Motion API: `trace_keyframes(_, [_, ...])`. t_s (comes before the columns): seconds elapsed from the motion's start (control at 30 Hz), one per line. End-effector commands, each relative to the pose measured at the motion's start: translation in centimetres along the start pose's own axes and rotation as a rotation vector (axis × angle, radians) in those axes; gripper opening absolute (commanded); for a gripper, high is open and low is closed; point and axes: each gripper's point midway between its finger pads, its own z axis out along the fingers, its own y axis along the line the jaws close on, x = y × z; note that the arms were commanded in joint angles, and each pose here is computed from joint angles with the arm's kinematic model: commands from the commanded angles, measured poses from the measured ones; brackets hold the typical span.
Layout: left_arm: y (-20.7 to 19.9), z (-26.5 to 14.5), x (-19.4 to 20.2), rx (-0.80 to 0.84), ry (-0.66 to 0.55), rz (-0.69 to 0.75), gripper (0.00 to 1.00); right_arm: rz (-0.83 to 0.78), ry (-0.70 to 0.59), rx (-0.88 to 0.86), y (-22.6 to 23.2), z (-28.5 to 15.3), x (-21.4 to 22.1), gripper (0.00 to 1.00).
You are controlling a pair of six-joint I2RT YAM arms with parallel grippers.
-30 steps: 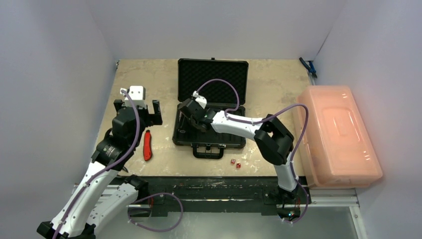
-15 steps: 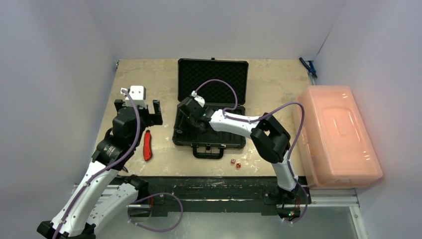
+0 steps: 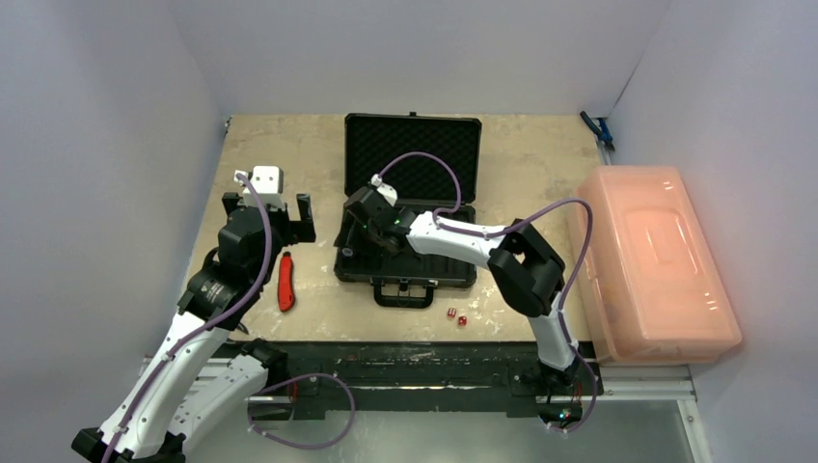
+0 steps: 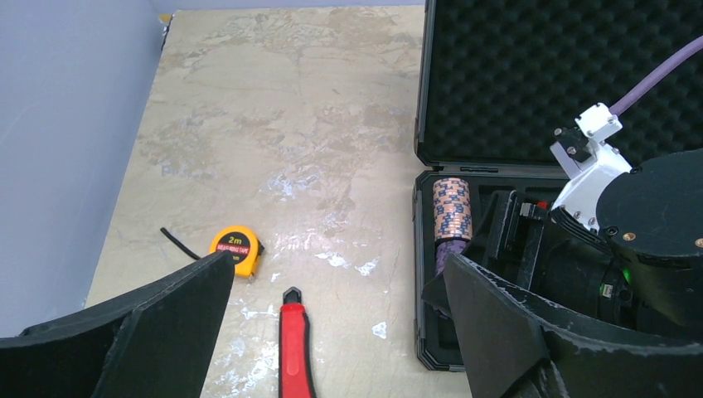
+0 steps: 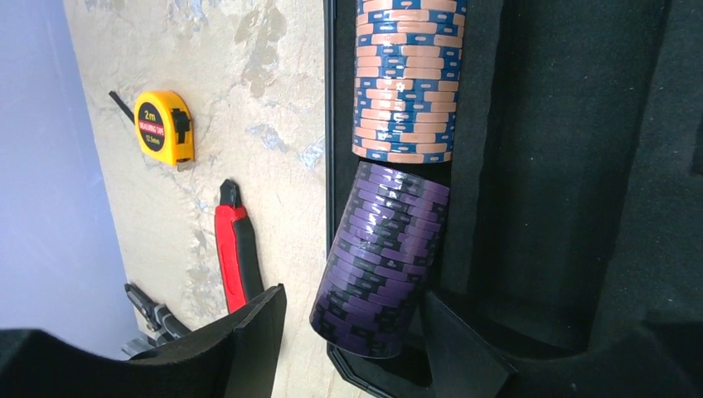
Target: Pack up texas hold em set
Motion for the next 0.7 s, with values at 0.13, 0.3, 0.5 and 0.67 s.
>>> trace_keyframes(0.13, [-0.1, -0.4, -1.7, 0.014, -0.043, -0.012, 0.99, 0.019, -0.100, -0.057, 2.3, -3.4, -3.0, 0.64])
trace_keyframes(0.3, [0.0, -0.4, -1.7, 0.010, -0.043, -0.012, 0.99, 0.013, -0.123, -0.054, 2.0, -4.1, -3.4, 0.65])
trace_keyframes(0.5, [-0.1, -0.3, -1.6, 0.010, -0.039, -0.010, 0.99, -0.012, -0.164, -0.038, 1.7, -5.0, -4.3, 0.64])
trace_keyframes(0.67, [-0.1, -0.1, -1.5, 0.009, -0.034, -0.005, 0.99, -0.053, -0.183, -0.043, 1.7, -5.7, -4.6, 0.62])
